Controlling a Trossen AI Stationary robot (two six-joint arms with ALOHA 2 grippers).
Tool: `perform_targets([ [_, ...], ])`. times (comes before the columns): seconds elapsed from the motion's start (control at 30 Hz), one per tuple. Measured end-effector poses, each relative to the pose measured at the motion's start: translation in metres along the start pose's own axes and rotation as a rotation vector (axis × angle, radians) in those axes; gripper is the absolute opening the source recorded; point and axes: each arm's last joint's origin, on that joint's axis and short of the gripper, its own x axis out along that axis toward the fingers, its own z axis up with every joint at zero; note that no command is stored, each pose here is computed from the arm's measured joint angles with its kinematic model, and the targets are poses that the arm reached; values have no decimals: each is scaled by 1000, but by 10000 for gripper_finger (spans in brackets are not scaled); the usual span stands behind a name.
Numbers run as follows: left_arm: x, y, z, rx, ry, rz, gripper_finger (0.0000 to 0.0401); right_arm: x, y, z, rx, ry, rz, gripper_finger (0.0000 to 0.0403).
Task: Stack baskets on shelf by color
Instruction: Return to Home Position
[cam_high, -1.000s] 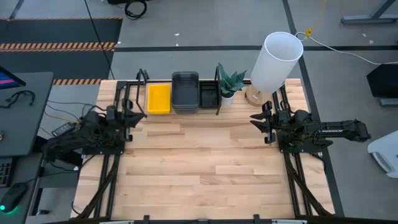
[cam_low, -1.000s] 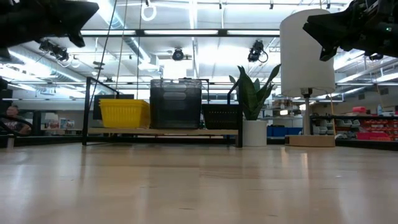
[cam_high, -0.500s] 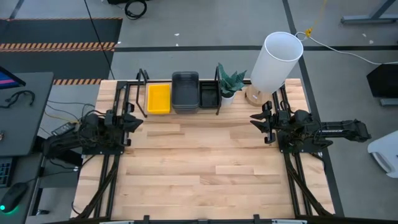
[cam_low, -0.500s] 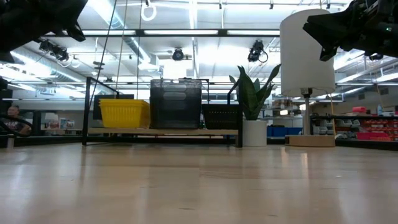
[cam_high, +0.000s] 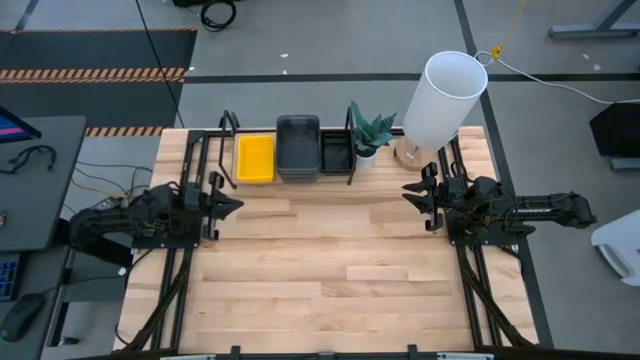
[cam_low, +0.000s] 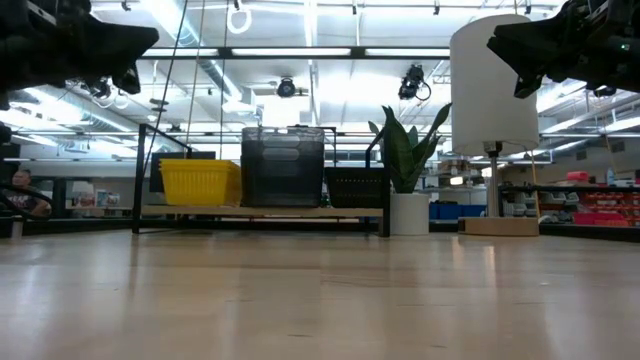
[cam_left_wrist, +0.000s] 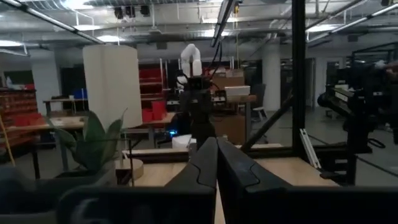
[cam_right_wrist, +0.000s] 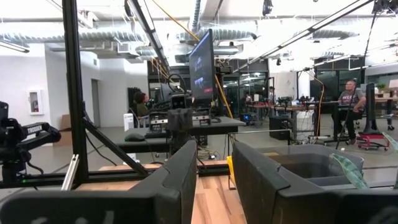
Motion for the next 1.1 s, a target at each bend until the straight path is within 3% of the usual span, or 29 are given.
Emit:
perform_targets([
  [0.23,-3,-2,-24,-114,248,5,12,0,0,0,0,0,0,109],
  [0.33,-2,-1,-26,-161,267,25,12,0,0,0,0,0,0,109],
  [0.63,-1,-1,-24,-97,247,31,17,0,0,0,0,-1,0,109],
  [0.87,-1,-1,-23,-101,244,32,34,0,0,0,0,0,0,109],
  [1.1,-1,-1,-23,-101,244,32,25,0,0,0,0,0,0,109],
])
